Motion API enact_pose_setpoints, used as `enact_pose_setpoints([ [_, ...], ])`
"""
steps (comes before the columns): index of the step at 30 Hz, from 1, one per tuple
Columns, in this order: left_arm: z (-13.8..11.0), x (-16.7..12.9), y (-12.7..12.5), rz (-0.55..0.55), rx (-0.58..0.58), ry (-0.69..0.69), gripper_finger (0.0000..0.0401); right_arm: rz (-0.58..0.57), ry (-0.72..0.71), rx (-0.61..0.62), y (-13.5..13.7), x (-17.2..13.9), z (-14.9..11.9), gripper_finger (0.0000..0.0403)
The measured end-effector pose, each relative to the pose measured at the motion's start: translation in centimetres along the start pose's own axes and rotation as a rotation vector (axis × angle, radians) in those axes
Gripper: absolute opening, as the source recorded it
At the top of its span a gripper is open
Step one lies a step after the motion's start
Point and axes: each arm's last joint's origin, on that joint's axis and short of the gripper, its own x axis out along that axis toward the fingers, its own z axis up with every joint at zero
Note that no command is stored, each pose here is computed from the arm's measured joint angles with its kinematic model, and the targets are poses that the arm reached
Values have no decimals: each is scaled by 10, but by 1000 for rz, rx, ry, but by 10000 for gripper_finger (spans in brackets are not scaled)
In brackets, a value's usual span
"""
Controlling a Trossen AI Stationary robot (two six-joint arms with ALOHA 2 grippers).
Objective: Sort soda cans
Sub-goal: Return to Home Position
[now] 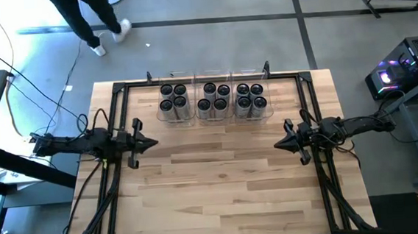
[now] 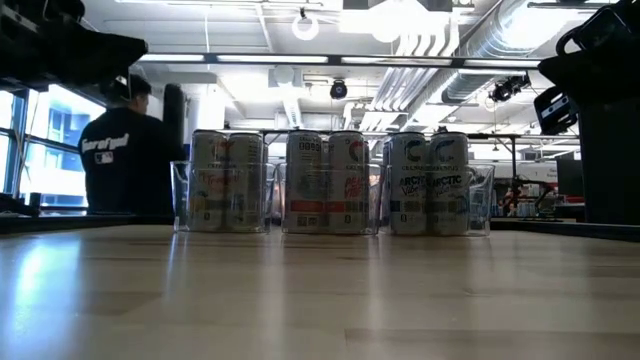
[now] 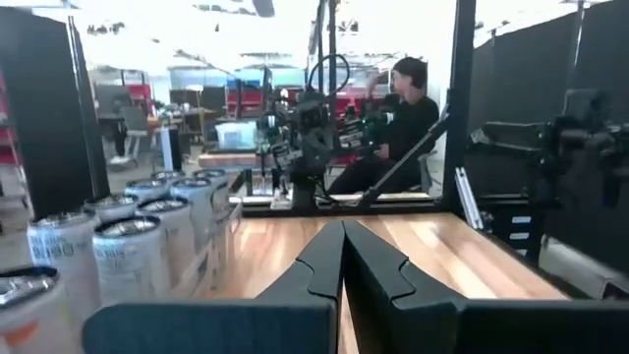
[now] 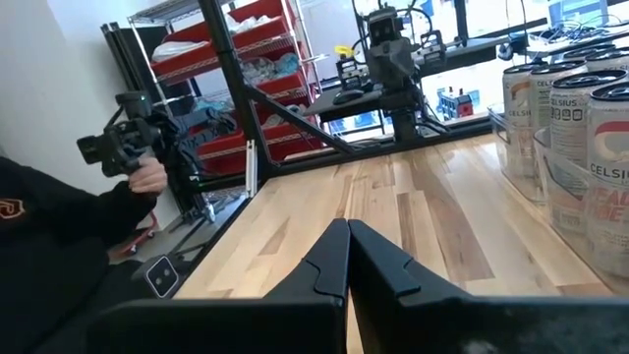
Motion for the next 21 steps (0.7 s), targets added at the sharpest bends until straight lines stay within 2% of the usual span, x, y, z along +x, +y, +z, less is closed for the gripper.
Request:
enact_pose_setpoints([
  [2, -1, 0, 0, 1, 33, 12, 0, 0, 0, 0, 0, 0, 0, 0],
  [6, -12, 0, 0, -6, 75, 124, 0, 0, 0, 0, 0, 0, 0, 0],
  [21, -14, 2, -1, -6, 60, 156, 0, 0, 0, 0, 0, 0, 0, 0],
])
